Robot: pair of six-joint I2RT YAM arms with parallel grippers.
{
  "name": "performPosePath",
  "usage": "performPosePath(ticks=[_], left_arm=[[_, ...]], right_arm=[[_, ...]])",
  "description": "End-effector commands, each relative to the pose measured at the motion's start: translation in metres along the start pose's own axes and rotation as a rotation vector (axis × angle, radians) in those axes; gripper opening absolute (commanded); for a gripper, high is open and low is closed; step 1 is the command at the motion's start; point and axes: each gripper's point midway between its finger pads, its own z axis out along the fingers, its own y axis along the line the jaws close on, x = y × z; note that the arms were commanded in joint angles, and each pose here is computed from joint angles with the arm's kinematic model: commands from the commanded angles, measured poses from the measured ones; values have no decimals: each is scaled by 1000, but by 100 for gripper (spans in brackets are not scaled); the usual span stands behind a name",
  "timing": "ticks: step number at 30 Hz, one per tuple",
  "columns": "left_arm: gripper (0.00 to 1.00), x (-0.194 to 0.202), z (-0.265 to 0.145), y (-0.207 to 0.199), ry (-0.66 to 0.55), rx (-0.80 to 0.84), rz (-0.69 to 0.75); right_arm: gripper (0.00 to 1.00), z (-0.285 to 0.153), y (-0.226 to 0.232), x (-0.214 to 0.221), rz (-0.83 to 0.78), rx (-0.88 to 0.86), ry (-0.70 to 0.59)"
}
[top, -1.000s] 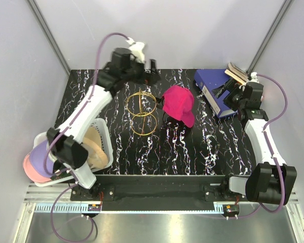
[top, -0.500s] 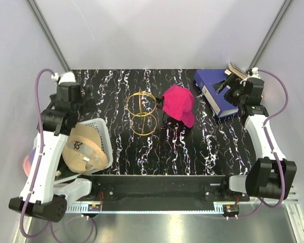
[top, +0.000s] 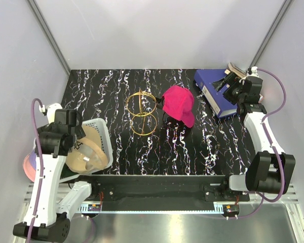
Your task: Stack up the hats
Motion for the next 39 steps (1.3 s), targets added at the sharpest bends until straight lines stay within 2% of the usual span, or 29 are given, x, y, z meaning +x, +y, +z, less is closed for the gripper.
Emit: performPosePath(ticks=[1,3,4,5,7,8,9,10,14,17,22,26,28,32,35,39], left_arm=[[99,-3,15,-1,-43,-21,-57],[95,-1,20,-3,-28,-13,-56],[88,0,24,-6,-22,-8,-53],[68,0,25,-7,-19,1,-42],[42,0,29,-11,-17,12,-43],[17,-1,29,-11,-21,15,-27],[6,-2,30,-11,-27,14,-18],[0,-5,30,-9,-38,7,-14],[0,-40,10,-4,-152,35,12],[0,-67,-6,-13,-245,120,35],[0,-104,-32,-21,-392,219,81],[0,-115,-54,-47,-472,409,188],[0,-129,-71,-53,-553,468,199],[0,-149,-95,-77,-627,603,238],[0,-163,-103,-106,-662,665,295],[0,-182,-127,-141,-755,671,394]], right_arm=[[95,-9,28,-28,-32,-83,-76],[95,-13,30,-31,-40,-85,-86],[95,-14,32,-33,-45,-87,-92],[95,-16,33,-35,-49,-88,-99],[95,-20,38,-40,-64,-93,-110],[95,-22,40,-41,-69,-95,-110],[95,-24,45,-46,-84,-103,-118],[95,-26,49,-49,-92,-111,-124],[94,-29,80,-55,-158,-151,-125],[94,-33,133,-57,-223,-225,-125],[94,-35,196,-46,-227,-342,-83],[94,-42,243,-36,-177,-442,-6],[94,-44,255,-29,-141,-471,46],[92,-50,289,-19,-60,-525,130],[92,-50,307,-4,24,-541,222],[91,-54,327,12,94,-554,319]])
